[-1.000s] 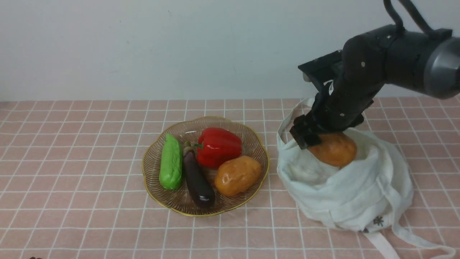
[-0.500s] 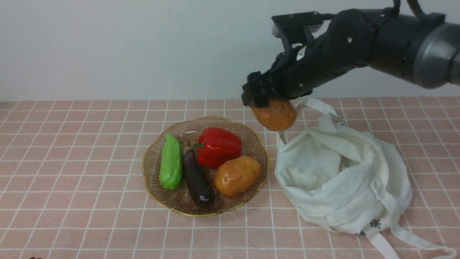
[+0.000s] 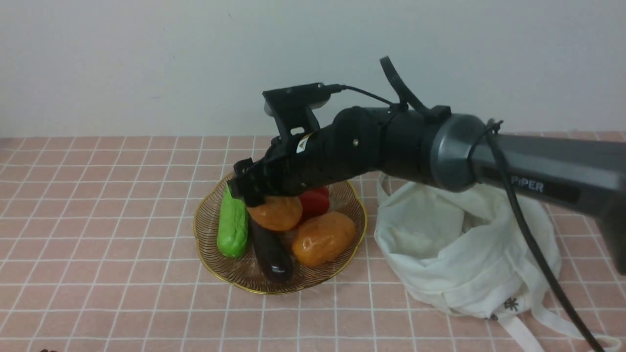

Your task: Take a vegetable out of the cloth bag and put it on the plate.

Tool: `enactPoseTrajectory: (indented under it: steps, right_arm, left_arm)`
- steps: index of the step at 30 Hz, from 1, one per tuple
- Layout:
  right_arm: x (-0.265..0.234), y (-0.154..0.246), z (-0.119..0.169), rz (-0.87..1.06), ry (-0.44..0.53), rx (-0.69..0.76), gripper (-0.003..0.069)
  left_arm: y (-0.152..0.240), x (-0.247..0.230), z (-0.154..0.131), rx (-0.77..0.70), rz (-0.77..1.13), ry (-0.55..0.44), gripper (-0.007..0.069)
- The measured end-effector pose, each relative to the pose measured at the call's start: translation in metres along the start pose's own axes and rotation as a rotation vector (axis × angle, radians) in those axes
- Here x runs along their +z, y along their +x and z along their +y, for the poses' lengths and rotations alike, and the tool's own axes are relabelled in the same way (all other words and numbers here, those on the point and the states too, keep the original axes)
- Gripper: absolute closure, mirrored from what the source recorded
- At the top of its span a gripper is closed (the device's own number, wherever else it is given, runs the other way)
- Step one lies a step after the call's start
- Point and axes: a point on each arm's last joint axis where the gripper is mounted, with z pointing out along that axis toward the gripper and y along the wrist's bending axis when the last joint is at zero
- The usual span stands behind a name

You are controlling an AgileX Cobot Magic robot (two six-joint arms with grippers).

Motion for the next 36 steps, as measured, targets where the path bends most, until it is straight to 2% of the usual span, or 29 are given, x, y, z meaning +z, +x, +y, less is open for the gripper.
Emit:
enactPoseTrajectory:
  steps: [4,7,9,15,18,24,27,28,29,32,36]
  right_arm:
    - [-0.005,-0.003,-0.005,-0.001,0.009,-0.003,0.0079]
    - [-0.021,-0.014,-0.009,-0.023,0.014,0.002,0.0005]
    - [-0.035,-0.023,-0.010,-0.046,0.015,-0.001,-0.0018]
    - [-0.088,-0.048,-0.005,-0.122,0.012,-0.032,-0.0028]
    - [-0.133,-0.060,0.003,-0.149,0.014,-0.084,-0.0008]
    - [-0.228,-0.065,0.018,-0.141,0.055,-0.207,0.0132]
    - [-0.282,-0.051,0.023,-0.058,0.099,-0.255,0.0270]
    - [-0.301,-0.043,0.024,-0.005,0.120,-0.259,0.0336]
    - [-0.301,-0.042,0.023,0.009,0.123,-0.257,0.0347]
    - [-0.332,-0.029,0.025,0.042,0.153,-0.217,0.0511]
    - [-0.336,-0.005,0.023,0.078,0.140,-0.182,0.0644]
  left_arm:
    - [0.000,0.000,0.000,0.000,0.000,0.000,0.0630]
    - [0.000,0.000,0.000,0.000,0.000,0.000,0.0630]
    - [0.000,0.000,0.000,0.000,0.000,0.000,0.0630]
    - [0.000,0.000,0.000,0.000,0.000,0.000,0.0630]
    - [0.000,0.000,0.000,0.000,0.000,0.000,0.0630]
    - [0.000,0.000,0.000,0.000,0.000,0.000,0.0630]
    - [0.000,0.000,0.000,0.000,0.000,0.000,0.0630]
    - [0.000,0.000,0.000,0.000,0.000,0.000,0.0630]
    - [0.000,0.000,0.000,0.000,0.000,0.000,0.0630]
    - [0.000,0.000,0.000,0.000,0.000,0.000,0.0630]
    - [0.000,0.000,0.000,0.000,0.000,0.000,0.0630]
